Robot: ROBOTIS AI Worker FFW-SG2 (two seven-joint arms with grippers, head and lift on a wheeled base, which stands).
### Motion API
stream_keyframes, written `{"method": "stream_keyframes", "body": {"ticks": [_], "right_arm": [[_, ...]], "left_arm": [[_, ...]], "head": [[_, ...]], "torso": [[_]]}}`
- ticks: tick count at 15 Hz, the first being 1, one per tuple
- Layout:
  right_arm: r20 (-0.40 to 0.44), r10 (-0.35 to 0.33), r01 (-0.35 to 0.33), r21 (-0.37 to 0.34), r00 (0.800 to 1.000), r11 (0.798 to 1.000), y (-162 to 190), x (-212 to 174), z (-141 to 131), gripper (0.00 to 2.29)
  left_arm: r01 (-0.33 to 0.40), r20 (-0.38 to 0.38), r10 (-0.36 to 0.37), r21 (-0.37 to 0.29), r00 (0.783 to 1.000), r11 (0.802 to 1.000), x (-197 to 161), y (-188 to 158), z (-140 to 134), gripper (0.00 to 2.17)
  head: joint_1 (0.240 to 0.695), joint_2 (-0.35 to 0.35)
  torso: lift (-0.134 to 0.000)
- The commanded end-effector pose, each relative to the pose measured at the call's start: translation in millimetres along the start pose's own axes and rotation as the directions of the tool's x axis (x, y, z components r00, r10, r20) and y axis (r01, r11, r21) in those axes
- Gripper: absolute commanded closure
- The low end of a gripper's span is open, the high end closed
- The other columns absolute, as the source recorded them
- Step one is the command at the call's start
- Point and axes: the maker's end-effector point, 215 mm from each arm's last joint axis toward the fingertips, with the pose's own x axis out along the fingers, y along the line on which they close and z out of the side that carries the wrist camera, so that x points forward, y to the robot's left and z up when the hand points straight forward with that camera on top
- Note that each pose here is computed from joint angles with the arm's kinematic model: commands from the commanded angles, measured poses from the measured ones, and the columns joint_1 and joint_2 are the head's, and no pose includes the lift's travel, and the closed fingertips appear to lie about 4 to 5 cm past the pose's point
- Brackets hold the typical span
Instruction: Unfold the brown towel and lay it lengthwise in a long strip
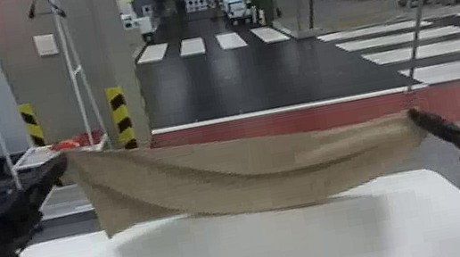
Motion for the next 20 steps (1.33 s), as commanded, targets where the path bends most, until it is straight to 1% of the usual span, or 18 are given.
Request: {"method": "stream_keyframes", "body": {"ticks": [1,2,3,4,5,7,8,9,10,11,12,13,14,16,18,20], "right_arm": [[-0.069,0.012,-0.012,-0.003,0.998,1.0,5,-45,-45,1.67],[-0.073,0.011,-0.01,0.004,0.997,1.0,6,-62,-53,1.67],[-0.064,-0.011,0.012,0.02,0.998,1.0,-1,-86,-54,1.67],[-0.062,-0.022,0.023,0.026,0.998,0.999,-6,-102,-56,1.67],[-0.062,-0.022,0.025,0.045,0.998,0.999,-5,-116,-63,1.67],[-0.043,-0.028,0.031,0.056,0.999,0.998,-4,-150,-59,1.67],[-0.026,-0.02,0.022,0.056,0.999,0.998,4,-163,-54,1.67],[-0.005,-0.03,0.03,0.058,1.0,0.998,6,-181,-48,1.67],[0.011,-0.032,0.031,0.067,0.999,0.997,8,-194,-43,1.67],[0.012,-0.044,0.043,0.058,0.999,0.997,5,-207,-39,1.67],[0.02,-0.052,0.05,0.066,0.998,0.997,5,-219,-37,1.67],[0.03,-0.055,0.052,0.081,0.998,0.995,5,-229,-35,1.67],[0.036,-0.064,0.061,0.079,0.997,0.995,3,-240,-32,1.67],[0.033,-0.078,0.076,0.075,0.996,0.994,-3,-246,-31,1.67],[-0.001,-0.078,0.078,0.06,0.997,0.995,-2,-243,-41,1.67],[-0.026,-0.097,0.098,0.047,0.995,0.994,-5,-242,-49,1.67]], "left_arm": [[0.024,-0.057,-0.025,-0.015,0.998,1.0,-42,-16,-48,1.52],[0.028,-0.077,-0.03,-0.021,0.997,0.999,-61,-19,-62,1.52],[0.033,-0.094,-0.035,-0.032,0.995,0.999,-79,-25,-74,1.52],[0.026,-0.115,-0.03,-0.039,0.993,0.999,-95,-26,-83,1.52],[0.012,-0.148,-0.021,-0.065,0.989,0.998,-114,-30,-95,1.52],[0.012,-0.2,-0.027,-0.079,0.979,0.997,-146,-48,-114,1.52],[0.015,-0.233,-0.034,-0.083,0.972,0.996,-163,-59,-122,1.52],[0.015,-0.25,-0.036,-0.086,0.968,0.996,-178,-67,-125,1.52],[0.015,-0.262,-0.039,-0.094,0.964,0.995,-189,-75,-127,1.52],[0.017,-0.298,-0.046,-0.102,0.954,0.995,-202,-85,-134,1.52],[0.016,-0.344,-0.057,-0.12,0.937,0.993,-215,-94,-144,1.52],[0.015,-0.36,-0.059,-0.124,0.931,0.992,-225,-99,-145,1.52],[0.016,-0.359,-0.06,-0.126,0.932,0.992,-233,-106,-144,1.52],[0.039,-0.354,-0.082,-0.125,0.932,0.991,-244,-121,-135,1.52],[0.048,-0.343,-0.085,-0.115,0.935,0.992,-239,-127,-129,1.52],[0.041,-0.338,-0.068,-0.086,0.939,0.995,-226,-129,-129,1.52]], "head": [[0.42,-0.037],[0.482,-0.042],[0.516,-0.046],[0.545,-0.052],[0.574,-0.062],[0.618,-0.079],[0.637,-0.086],[0.678,-0.11],[0.695,-0.123],[0.695,-0.137],[0.695,-0.152],[0.695,-0.166],[0.695,-0.196],[0.695,-0.224],[0.695,-0.26],[0.695,-0.267]], "torso": [[-0.123],[-0.123],[-0.123],[-0.123],[-0.123],[-0.123],[-0.123],[-0.123],[-0.123],[-0.123],[-0.123],[-0.123],[-0.123],[-0.123],[-0.123],[-0.123]]}}
